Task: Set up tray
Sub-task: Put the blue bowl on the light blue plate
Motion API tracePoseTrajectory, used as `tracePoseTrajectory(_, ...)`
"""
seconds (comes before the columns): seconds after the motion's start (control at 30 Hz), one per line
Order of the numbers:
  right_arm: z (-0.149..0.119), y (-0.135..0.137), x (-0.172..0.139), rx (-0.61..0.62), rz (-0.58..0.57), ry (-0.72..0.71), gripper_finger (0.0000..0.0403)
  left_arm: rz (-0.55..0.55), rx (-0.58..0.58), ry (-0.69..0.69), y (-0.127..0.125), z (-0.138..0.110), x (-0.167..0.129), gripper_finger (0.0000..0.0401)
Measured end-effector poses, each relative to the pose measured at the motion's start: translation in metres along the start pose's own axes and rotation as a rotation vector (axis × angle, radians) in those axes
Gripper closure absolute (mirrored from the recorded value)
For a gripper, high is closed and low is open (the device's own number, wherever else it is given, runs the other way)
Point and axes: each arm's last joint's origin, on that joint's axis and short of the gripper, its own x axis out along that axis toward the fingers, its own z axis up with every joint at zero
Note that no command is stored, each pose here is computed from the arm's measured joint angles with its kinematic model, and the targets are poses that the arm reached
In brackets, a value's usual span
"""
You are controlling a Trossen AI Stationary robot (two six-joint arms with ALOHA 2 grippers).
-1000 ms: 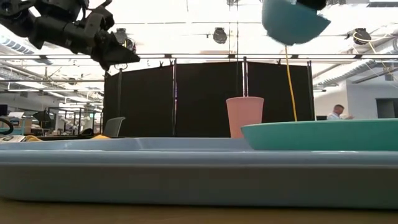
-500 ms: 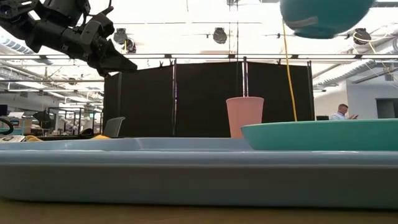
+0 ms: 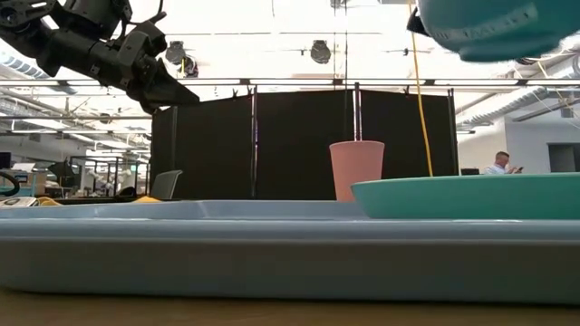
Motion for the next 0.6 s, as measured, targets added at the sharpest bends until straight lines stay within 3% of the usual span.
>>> tracePoseTrajectory(0.3,0.002,0.018,0.058,-0.066,0.026,0.0,0.0399,-0.007,-0.033,0.0,0.0,0.0,0.0,0.0368)
tracePoseTrajectory(0.43,-0.013,0.012,0.07,-0.032,-0.016,0.04,0.0399,-0.038,-0.038,0.002,-0.001,0.0,0.0,0.0368)
tracePoseTrajectory(0.6,-0.018,0.009,0.081,-0.001,0.036,-0.05,0.0399,-0.053,-0.056,-0.008,-0.002,0.001,0.0,0.0368)
